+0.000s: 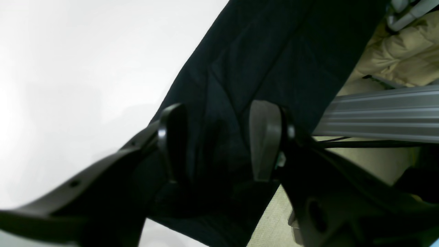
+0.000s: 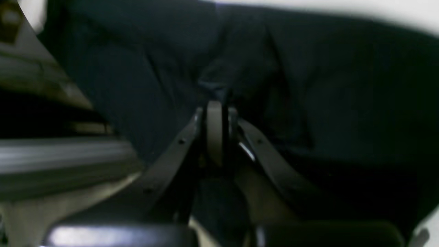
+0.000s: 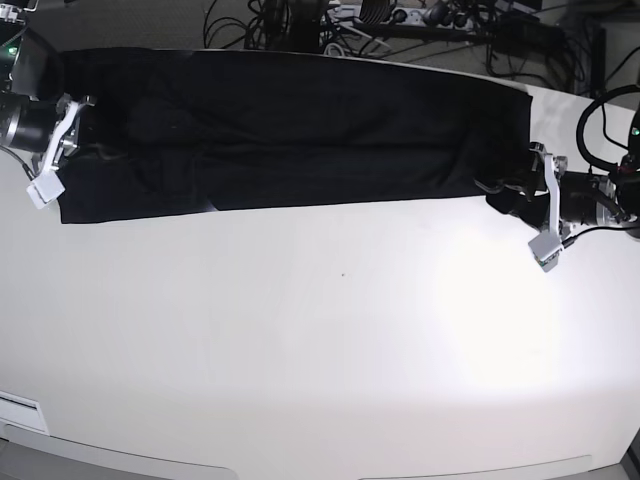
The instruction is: Fold the T-shirt properly
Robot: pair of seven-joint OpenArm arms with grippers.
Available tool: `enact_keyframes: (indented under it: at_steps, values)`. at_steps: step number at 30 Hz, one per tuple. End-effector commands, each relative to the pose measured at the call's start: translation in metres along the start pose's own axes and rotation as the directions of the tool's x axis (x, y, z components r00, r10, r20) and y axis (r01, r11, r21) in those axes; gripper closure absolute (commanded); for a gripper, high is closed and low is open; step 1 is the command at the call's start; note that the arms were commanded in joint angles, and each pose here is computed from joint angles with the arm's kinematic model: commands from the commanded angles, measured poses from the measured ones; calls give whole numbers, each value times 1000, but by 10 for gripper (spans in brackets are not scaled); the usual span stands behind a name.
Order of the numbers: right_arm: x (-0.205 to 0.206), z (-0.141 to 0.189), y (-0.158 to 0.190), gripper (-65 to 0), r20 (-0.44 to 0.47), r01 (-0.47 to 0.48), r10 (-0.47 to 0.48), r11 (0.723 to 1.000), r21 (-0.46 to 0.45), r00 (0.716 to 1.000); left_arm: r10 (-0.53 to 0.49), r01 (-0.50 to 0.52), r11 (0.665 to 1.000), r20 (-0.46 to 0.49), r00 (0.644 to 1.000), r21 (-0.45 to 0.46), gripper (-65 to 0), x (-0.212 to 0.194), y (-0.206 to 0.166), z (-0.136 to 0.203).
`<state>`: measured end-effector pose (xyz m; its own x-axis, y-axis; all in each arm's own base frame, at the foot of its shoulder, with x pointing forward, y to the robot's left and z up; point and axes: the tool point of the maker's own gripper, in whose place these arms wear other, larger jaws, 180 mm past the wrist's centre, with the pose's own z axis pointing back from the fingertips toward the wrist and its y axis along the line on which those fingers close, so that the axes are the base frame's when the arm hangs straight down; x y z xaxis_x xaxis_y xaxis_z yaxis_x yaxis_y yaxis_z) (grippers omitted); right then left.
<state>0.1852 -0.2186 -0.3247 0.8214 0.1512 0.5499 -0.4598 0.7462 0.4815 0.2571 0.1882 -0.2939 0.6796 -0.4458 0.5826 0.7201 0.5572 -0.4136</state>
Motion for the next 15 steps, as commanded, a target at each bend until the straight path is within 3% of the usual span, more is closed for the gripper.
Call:
enact_keyframes:
  at_steps: [1, 8, 15]
  values:
    - [8, 8, 1, 0, 15, -32, 32, 999, -1, 999, -28, 28, 999, 31, 999, 17, -314, 12, 2, 12]
    - [-15, 20, -3, 0, -84, -25, 23, 999, -24, 996, -28, 28, 999, 32, 999, 17, -314, 13, 2, 12]
    - [-14, 29, -9, 0, -116, -49, 44, 998, -43, 992, -28, 28, 999, 34, 999, 17, -314, 13, 2, 12]
